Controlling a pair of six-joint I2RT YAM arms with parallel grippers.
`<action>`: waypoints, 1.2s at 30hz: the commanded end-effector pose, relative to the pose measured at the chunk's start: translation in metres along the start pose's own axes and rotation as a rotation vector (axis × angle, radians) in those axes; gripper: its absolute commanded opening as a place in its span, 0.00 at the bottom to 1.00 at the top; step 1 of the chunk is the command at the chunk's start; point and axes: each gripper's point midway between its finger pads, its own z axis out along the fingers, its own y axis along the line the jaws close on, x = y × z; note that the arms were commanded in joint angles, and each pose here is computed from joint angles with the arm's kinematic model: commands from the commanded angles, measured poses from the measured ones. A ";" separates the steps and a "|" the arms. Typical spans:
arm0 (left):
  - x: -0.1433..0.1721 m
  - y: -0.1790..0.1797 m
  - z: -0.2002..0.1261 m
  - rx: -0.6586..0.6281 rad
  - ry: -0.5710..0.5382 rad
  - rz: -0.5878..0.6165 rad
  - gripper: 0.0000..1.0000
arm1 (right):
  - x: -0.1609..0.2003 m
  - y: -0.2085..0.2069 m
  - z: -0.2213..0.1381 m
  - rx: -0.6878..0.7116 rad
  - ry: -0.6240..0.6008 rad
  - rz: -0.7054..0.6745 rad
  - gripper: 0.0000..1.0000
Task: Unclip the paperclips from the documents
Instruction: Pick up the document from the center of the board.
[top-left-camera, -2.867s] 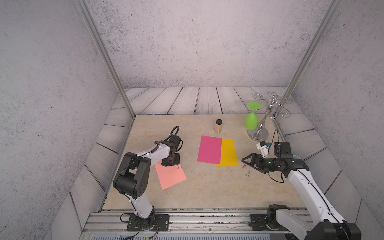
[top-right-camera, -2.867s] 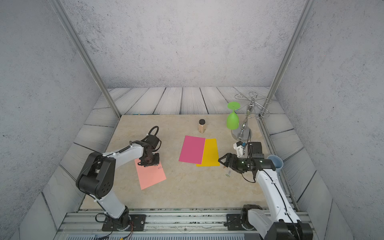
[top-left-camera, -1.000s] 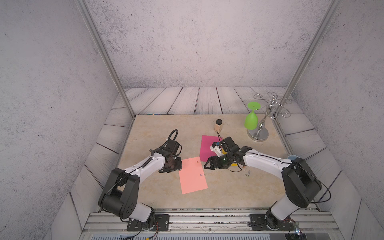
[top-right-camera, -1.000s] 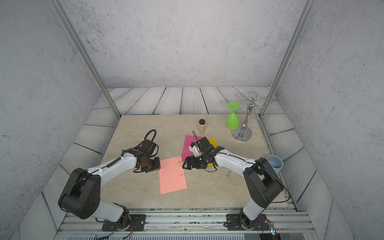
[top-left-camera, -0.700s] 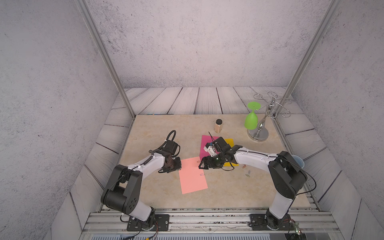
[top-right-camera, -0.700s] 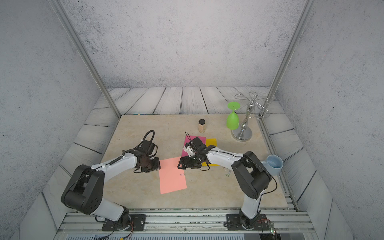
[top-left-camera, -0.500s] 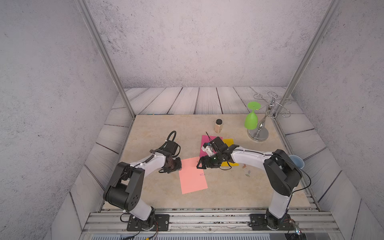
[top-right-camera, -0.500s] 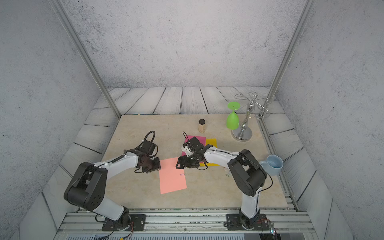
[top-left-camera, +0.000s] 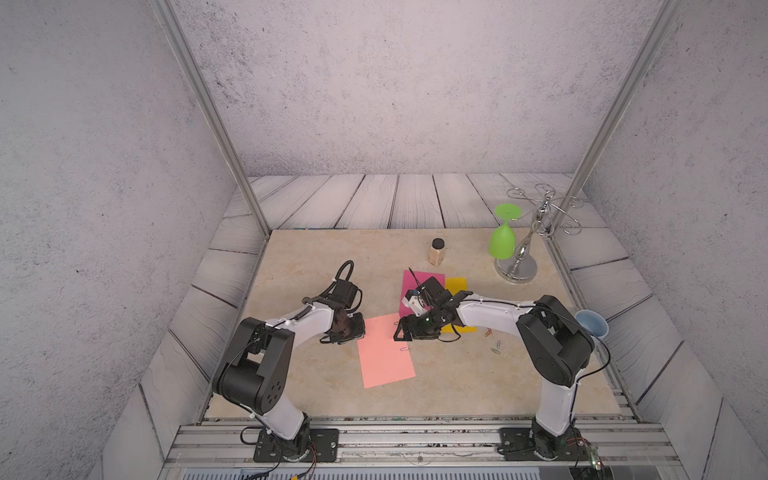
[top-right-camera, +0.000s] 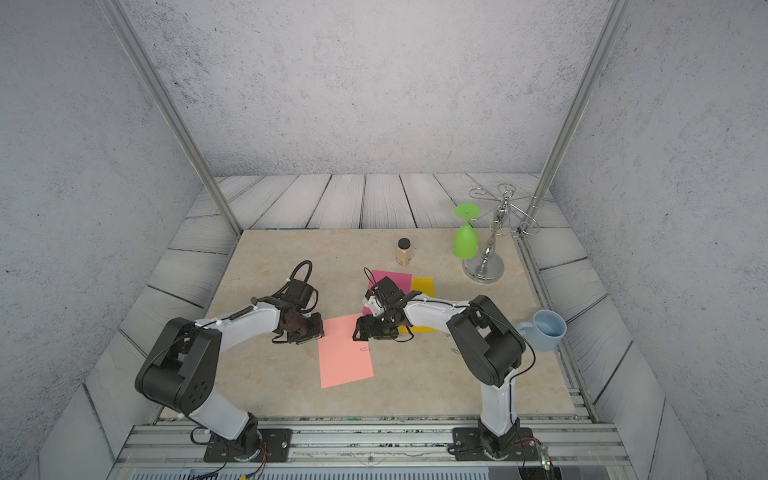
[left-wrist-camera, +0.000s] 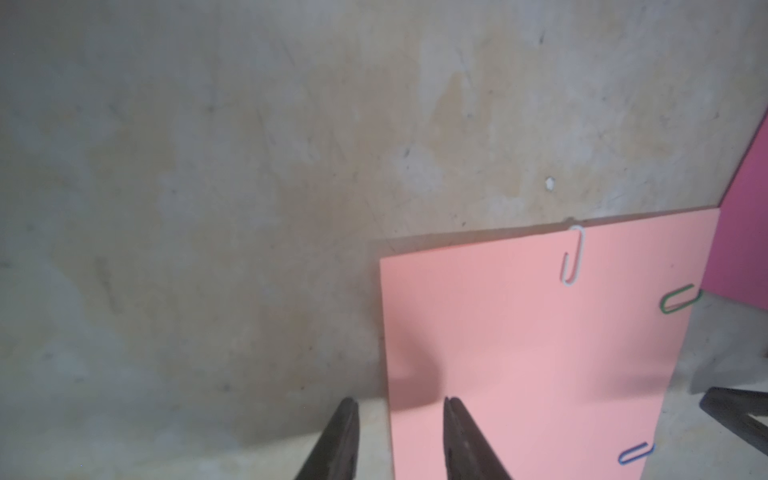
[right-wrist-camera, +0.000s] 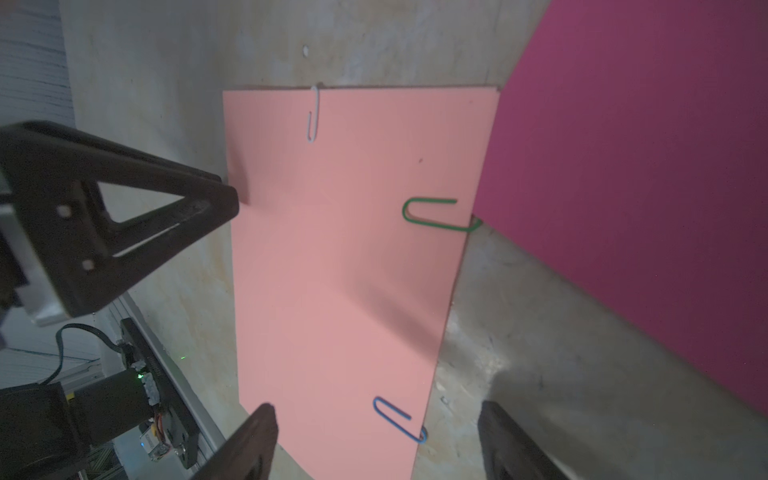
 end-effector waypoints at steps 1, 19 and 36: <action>0.005 0.007 0.007 -0.021 0.034 -0.032 0.36 | -0.001 -0.005 0.010 0.024 0.015 0.010 0.74; 0.007 0.005 0.014 -0.012 0.059 -0.035 0.28 | -0.002 -0.017 0.018 0.069 0.023 0.033 0.46; 0.010 0.004 0.017 -0.003 0.079 -0.035 0.28 | 0.005 -0.029 0.026 0.120 0.065 0.055 0.41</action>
